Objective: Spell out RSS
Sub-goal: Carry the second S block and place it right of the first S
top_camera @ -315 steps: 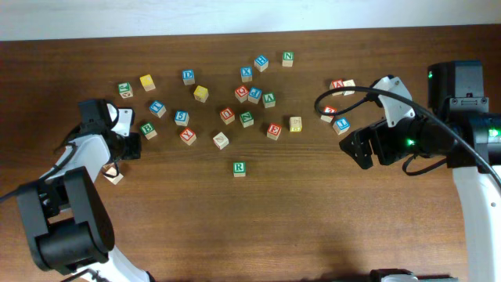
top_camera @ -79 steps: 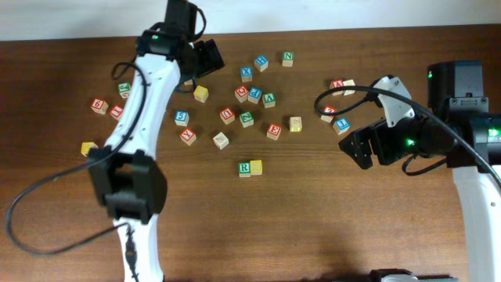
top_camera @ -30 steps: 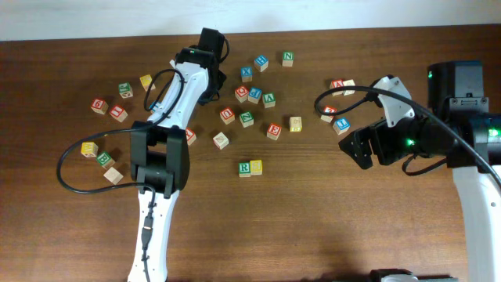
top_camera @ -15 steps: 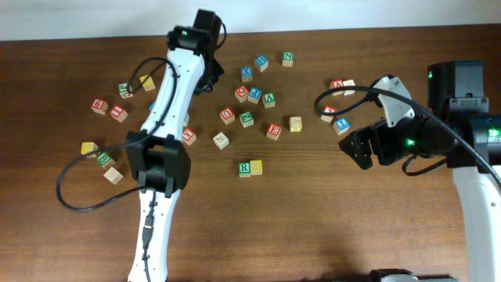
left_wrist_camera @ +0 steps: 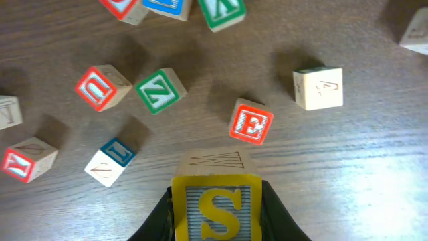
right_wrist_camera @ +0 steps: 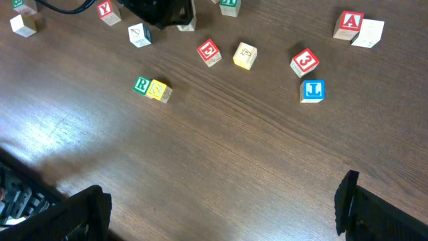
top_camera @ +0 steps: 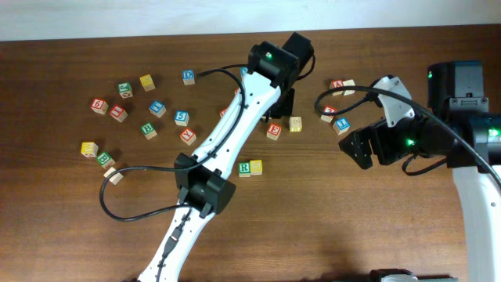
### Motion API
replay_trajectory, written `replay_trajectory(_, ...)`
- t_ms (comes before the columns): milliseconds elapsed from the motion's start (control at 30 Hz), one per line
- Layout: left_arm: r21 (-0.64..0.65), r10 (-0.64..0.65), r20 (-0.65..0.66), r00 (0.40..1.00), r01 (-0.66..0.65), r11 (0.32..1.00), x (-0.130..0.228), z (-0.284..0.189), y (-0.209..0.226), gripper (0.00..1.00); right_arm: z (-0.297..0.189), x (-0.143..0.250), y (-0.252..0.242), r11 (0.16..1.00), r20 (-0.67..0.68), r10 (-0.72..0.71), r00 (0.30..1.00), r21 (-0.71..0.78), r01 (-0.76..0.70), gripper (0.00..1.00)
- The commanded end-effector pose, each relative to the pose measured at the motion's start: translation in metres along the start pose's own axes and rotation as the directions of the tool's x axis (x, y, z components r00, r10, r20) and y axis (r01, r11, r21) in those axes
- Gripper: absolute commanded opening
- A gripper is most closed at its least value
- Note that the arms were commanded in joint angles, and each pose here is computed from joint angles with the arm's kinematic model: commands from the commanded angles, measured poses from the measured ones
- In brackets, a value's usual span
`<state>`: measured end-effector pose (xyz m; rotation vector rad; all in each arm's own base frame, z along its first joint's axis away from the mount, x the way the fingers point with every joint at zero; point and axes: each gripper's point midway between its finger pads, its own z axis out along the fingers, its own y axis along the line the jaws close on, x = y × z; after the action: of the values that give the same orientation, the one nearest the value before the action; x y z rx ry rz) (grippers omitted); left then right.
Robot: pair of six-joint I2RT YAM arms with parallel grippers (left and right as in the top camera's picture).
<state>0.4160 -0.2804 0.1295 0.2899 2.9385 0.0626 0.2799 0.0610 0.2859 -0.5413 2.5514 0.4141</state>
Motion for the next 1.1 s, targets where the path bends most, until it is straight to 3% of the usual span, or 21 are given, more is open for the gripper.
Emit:
replay_trajectory(0, 0.062, 0.018, -0.026, 0.999, -0.017, 0.998, 0.004, -0.005, -0.003, 0.0, -0.002, -0.002, 0.002, 1.0, 0.015, -0.013, 1.0, -0.006, 0.013, 0.98)
replay_trajectory(200, 0.079, -0.031, -0.029, 0.999, 0.033, 0.996, 0.019, -0.035, 0.021, 0.0, -0.002, -0.002, 0.002, 1.0, 0.015, -0.013, 1.0, -0.006, 0.013, 0.98)
replay_trajectory(267, 0.097, -0.028, -0.03, 0.999, 0.031, 0.995, 0.046, -0.027, 0.027, 0.0, -0.002, -0.002, 0.002, 1.0, 0.015, -0.013, 1.0, -0.006, 0.013, 0.98)
replay_trajectory(400, 0.153, -0.045, 0.087, 0.995, 0.032, 0.988, 0.074, -0.027, 0.037, 0.0, -0.002, -0.002, 0.002, 1.0, 0.015, -0.013, 1.0, -0.006, 0.013, 0.98)
replay_trajectory(633, 0.108, -0.01, 0.16, 0.987, -0.007, 0.994, 0.087, -0.011, -0.002, 0.0, -0.002, -0.002, 0.002, 1.0, 0.015, -0.013, 1.0, -0.006, 0.013, 0.98)
replay_trajectory(900, 0.125, -0.182, 0.139, 0.973, 0.165, 0.978, 0.097, 0.022, -0.005, 0.0, -0.002, -0.002, 0.002, 1.0, 0.015, -0.013, 1.0, -0.006, 0.013, 0.98)
replay_trajectory(1067, 0.125, -0.177, 0.124, 0.976, 0.162, 0.979, 0.097, 0.046, -0.022, 0.0, -0.002, -0.002, 0.002, 1.0, 0.015, -0.013, 1.0, -0.006, 0.013, 0.98)
